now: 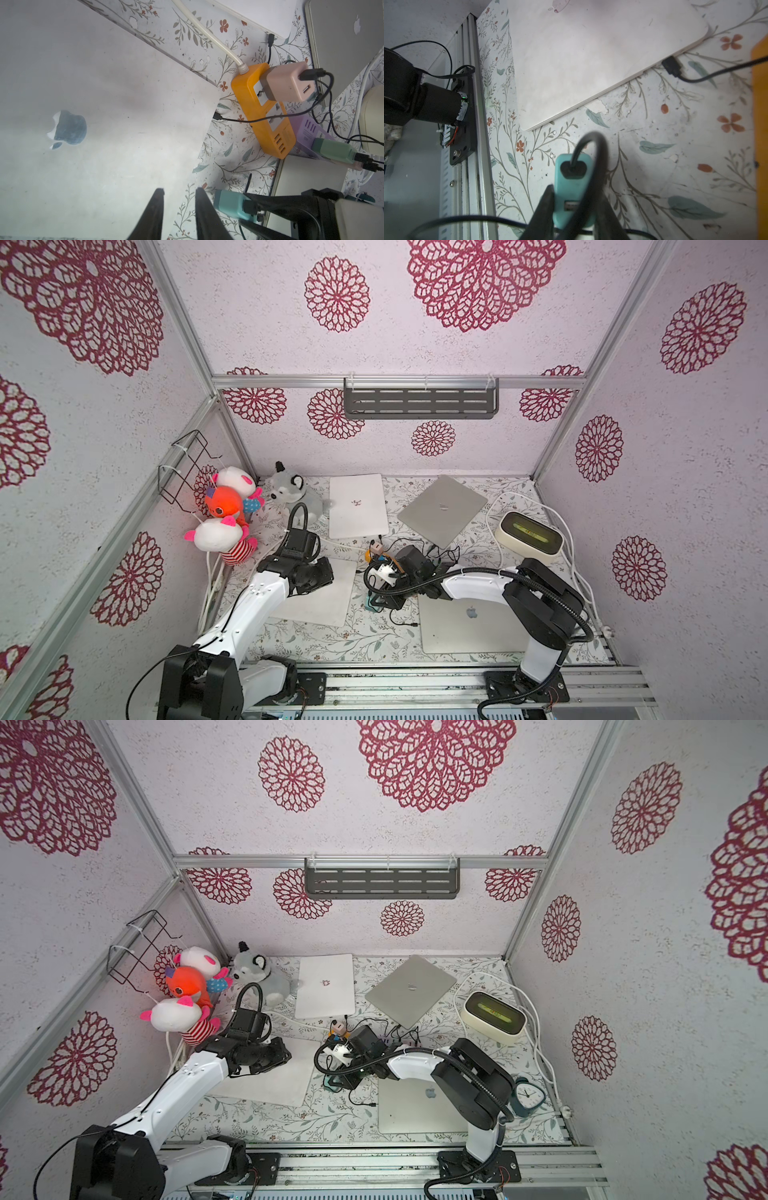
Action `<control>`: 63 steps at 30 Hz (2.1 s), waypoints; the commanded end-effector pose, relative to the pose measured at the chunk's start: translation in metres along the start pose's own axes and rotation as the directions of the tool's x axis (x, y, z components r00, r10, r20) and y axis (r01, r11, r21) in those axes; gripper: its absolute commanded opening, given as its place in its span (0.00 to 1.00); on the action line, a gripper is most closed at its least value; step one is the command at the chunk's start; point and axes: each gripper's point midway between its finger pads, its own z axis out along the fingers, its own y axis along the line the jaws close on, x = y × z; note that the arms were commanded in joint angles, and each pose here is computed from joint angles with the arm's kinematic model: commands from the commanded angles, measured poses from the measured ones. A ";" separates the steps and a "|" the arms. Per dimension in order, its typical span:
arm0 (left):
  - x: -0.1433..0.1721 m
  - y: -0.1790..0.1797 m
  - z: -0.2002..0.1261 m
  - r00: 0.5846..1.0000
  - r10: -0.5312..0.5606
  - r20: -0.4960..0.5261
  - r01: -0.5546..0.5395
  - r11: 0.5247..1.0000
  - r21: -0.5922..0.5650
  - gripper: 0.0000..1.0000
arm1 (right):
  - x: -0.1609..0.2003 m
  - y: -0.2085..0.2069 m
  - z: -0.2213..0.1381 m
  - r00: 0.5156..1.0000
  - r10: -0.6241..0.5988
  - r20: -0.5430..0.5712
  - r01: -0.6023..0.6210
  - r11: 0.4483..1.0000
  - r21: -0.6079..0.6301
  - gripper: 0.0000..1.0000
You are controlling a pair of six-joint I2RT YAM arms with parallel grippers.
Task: Unplug the laptop charger
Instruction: Place the plug at the center of the board.
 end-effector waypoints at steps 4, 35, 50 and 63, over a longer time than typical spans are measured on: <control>-0.002 0.002 0.000 1.000 -0.016 0.006 0.016 1.000 -0.005 0.30 | 0.005 -0.006 0.006 0.999 0.018 -0.034 -0.018 1.000 0.017 0.20; -0.009 -0.016 0.011 1.000 -0.022 -0.009 0.023 0.996 0.087 0.32 | -0.020 -0.020 -0.091 0.998 -0.021 -0.063 0.044 0.919 0.391 0.57; -0.020 0.002 0.031 0.989 -0.140 -0.035 0.144 0.973 0.181 0.32 | -0.102 -0.027 -0.077 0.978 -0.202 -0.045 0.201 0.876 0.440 0.45; -0.023 0.010 0.038 0.981 -0.183 -0.062 0.192 0.961 0.200 0.32 | -0.118 -0.049 -0.014 0.953 -0.259 -0.157 0.300 0.870 0.391 0.28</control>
